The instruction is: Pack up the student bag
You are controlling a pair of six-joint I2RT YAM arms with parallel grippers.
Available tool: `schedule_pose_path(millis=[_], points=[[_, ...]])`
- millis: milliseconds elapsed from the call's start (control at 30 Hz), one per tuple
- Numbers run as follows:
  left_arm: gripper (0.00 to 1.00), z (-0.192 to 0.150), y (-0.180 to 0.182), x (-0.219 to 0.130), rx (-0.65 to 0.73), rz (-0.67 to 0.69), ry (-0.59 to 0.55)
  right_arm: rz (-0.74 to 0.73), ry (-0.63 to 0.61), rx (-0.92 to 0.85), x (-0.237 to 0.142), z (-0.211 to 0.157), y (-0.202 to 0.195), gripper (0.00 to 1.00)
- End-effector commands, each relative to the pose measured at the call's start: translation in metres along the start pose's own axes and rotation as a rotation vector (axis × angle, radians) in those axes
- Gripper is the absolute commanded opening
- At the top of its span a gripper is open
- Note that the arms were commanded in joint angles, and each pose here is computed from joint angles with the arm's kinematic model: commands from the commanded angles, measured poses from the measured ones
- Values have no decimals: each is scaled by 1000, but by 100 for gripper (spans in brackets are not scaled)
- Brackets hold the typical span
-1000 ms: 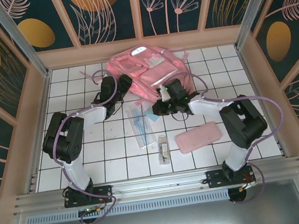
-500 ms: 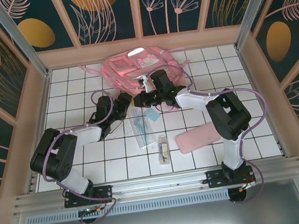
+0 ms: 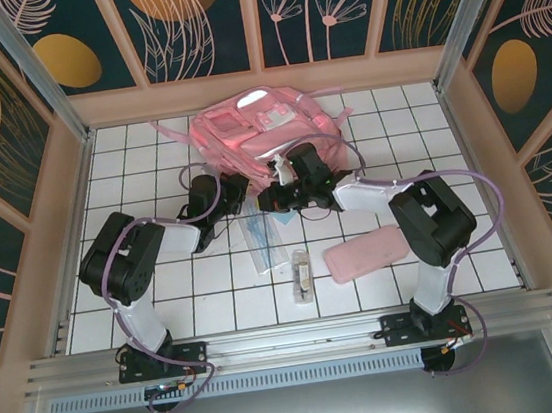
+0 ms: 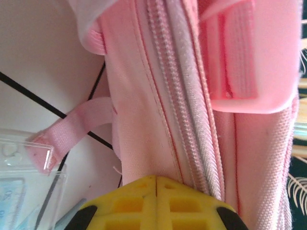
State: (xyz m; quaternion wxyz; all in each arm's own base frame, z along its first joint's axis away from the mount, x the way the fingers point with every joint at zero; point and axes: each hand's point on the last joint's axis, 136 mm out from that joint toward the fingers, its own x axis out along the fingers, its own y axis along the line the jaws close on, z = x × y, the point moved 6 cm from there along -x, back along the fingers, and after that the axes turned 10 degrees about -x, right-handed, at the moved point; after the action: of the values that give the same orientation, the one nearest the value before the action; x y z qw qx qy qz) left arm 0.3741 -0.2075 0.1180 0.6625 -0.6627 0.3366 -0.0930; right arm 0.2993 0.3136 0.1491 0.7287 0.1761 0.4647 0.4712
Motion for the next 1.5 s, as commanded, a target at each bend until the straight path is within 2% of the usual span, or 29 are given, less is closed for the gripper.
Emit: schedule_pose_path(millis=[0, 133, 233, 300, 367, 467, 567, 600, 767, 833, 933, 1100, 1233, 1333, 1400, 1433, 1467], points=[[0, 8, -41, -1, 36, -167, -70, 83, 83, -98, -7, -13, 38, 0], [0, 9, -41, -11, 55, -157, -96, -134, 135, -113, -17, -17, 10, 0], [0, 3, -46, -14, 64, -183, -52, -134, 109, -102, -26, -12, 5, 0], [21, -5, -49, -13, 41, -200, 11, -111, 81, -105, -27, -6, 8, 0], [38, -14, -49, -15, 5, -214, 58, -100, 59, -116, -26, 1, 10, 0], [54, -24, -46, -21, -17, -201, 78, -98, 38, -130, -24, 11, 11, 0], [60, -29, -41, -23, -29, -182, 76, -76, 28, -140, -21, 17, 14, 0], [61, -32, -52, -30, -30, -215, 82, -74, 29, -143, -20, 17, 13, 0], [62, -37, -55, -43, -48, -218, 87, -101, 14, -134, -21, 20, 3, 0], [68, -37, -53, -48, -42, -210, 60, -79, 8, -145, -20, 23, 6, 0], [69, -37, -54, -40, -27, -195, 72, -51, 12, -173, -17, 25, 17, 0], [69, -52, -39, -9, -44, -137, 169, -52, 30, -210, -15, 23, 28, 0], [69, -56, -19, -7, -62, -70, 193, -108, 24, -214, -19, 22, 24, 0], [70, -53, -8, -9, -57, -27, 169, -77, 33, -222, -19, 19, 29, 0], [67, -50, -6, -3, -41, -24, 142, -50, 55, -228, -16, 13, 35, 0], [61, -48, -5, 1, -38, -17, 132, -49, 65, -231, -15, 10, 36, 0], [47, -47, -7, 7, -30, -31, 129, -54, 79, -235, -14, 6, 37, 0]])
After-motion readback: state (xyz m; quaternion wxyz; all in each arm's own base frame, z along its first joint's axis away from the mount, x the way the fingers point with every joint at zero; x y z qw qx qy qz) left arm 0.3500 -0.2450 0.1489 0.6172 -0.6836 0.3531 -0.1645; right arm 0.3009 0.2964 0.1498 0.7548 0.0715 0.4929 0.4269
